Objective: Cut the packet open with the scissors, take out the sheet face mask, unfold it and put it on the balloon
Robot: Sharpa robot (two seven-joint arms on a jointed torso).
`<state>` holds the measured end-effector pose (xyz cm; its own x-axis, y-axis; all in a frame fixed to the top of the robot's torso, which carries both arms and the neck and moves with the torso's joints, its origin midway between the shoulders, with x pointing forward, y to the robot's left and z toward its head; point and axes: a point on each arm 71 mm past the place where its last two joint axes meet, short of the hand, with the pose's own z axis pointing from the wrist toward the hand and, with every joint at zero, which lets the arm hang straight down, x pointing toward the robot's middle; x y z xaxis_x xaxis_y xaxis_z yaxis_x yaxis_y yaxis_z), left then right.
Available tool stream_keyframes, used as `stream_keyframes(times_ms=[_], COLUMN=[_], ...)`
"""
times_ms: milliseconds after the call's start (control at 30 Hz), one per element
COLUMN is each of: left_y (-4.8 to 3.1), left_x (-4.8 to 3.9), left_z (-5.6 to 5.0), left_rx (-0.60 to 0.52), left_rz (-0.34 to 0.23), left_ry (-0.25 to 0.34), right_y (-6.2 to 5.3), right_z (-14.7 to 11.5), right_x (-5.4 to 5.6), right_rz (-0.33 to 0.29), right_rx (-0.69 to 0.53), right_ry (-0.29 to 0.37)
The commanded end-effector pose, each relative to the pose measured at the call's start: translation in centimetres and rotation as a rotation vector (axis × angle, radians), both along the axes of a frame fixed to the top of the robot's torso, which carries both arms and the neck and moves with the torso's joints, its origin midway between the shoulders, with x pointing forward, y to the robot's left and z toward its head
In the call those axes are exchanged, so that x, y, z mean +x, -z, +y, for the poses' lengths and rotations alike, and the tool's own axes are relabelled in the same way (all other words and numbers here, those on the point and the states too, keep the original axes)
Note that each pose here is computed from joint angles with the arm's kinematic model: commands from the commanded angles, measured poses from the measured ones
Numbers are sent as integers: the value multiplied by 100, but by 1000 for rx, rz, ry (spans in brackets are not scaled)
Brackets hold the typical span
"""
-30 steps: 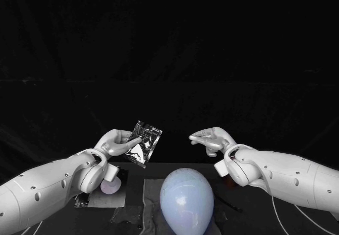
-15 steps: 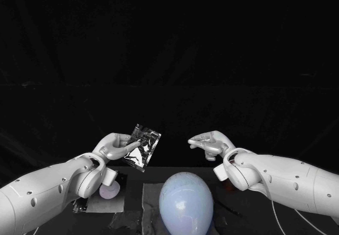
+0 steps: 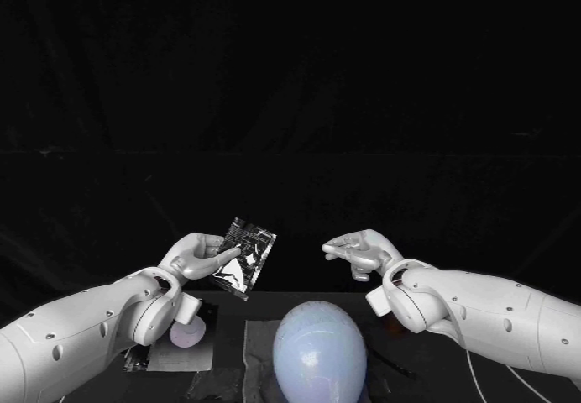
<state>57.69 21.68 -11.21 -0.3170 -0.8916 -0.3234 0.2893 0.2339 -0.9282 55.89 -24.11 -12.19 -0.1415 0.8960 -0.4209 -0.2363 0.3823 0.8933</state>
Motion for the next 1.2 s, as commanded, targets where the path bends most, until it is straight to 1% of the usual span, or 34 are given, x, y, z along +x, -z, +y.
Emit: stream_keyframes(times_ms=[33,233,467,600,700,867,1000,1200], left_y=[-27,-30,-47,-56,-58,-36,-21,-15], left_x=[-4,-10,-23,-30,-35,-42,-38,-36], left_z=[-22,-29,-43,-51,-62,-89,-101,-99], left_rx=[-14,0,65,85,92,104,110,108], left_rz=[-11,-19,-63,-81,-89,-87,-85,-89], left_ry=[11,16,30,32,31,36,34,28], right_y=[-4,-3,0,-17,-64,-186,-268,-313], right_z=[28,38,80,127,170,245,305,328], right_x=[-3,-4,-1,12,43,120,144,165], right_rz=[-5,-3,6,11,11,13,10,8], right_rx=[3,4,-1,-9,-18,-38,-55,-69], right_ry=[-25,-28,-42,-52,-62,-79,-96,-101])
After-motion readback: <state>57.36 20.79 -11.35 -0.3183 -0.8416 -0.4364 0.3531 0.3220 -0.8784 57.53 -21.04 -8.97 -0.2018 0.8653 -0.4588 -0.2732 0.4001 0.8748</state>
